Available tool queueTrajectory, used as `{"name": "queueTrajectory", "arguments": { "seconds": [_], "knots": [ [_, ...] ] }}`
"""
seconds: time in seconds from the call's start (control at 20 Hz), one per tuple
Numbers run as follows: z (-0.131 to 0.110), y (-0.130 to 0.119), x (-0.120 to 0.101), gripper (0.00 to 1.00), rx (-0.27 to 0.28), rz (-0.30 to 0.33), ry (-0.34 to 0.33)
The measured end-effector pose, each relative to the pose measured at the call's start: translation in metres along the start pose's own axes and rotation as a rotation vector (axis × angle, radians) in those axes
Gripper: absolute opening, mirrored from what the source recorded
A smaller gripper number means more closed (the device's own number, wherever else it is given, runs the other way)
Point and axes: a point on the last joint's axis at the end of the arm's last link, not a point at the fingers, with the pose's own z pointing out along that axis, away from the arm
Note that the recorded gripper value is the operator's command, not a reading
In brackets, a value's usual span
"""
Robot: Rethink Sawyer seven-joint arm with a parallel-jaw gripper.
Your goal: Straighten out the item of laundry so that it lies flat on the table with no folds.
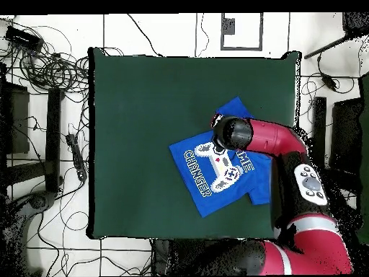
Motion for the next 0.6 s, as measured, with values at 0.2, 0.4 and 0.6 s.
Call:
{"name": "queueTrajectory", "arguments": {
  "seconds": [0.2, 0.4, 0.6],
  "knots": [
    [-0.035, -0.017, -0.005, 1.00, 0.005, 0.018, -0.020],
    [-0.070, -0.044, -0.012, 1.00, 0.018, 0.052, -0.034],
    [-0.099, -0.071, -0.017, 1.00, 0.033, 0.086, -0.046]
  ]
}}
